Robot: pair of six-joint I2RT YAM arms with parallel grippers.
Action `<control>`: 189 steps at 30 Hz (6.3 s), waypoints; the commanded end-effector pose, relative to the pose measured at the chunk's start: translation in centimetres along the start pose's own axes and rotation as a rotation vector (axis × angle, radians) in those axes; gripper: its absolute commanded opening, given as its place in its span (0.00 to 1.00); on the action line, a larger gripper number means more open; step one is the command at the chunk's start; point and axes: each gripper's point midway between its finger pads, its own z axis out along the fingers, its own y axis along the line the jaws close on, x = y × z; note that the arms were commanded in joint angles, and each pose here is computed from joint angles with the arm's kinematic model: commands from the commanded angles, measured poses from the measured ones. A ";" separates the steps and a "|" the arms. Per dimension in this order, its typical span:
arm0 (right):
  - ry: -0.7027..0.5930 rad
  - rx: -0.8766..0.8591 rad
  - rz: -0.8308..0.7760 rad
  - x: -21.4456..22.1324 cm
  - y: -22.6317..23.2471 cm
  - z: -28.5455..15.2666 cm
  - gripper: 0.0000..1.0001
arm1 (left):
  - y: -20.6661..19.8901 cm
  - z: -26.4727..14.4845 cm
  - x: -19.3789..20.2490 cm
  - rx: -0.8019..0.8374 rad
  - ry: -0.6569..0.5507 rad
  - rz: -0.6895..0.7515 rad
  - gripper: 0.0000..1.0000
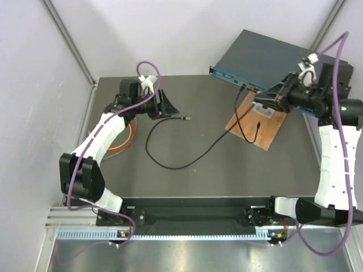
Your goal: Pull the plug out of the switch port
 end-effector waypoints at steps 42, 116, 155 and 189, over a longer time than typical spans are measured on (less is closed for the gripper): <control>0.254 -0.234 -0.286 4.5 6.7 5.1 0.66 | 4.2 -8.8 -10.8 -0.575 -0.439 0.046 0.00; -0.152 0.288 -0.188 -7.7 -4.0 -0.1 0.66 | -21.5 17.7 -8.8 0.546 -0.170 -0.281 0.58; -0.146 0.256 -0.198 -7.6 -4.7 -0.4 0.66 | -23.3 18.5 -6.3 0.512 -0.139 -0.331 0.43; -0.150 0.250 -0.181 -7.4 -4.7 -0.6 0.66 | -20.5 21.7 -6.2 0.426 -0.161 -0.419 0.15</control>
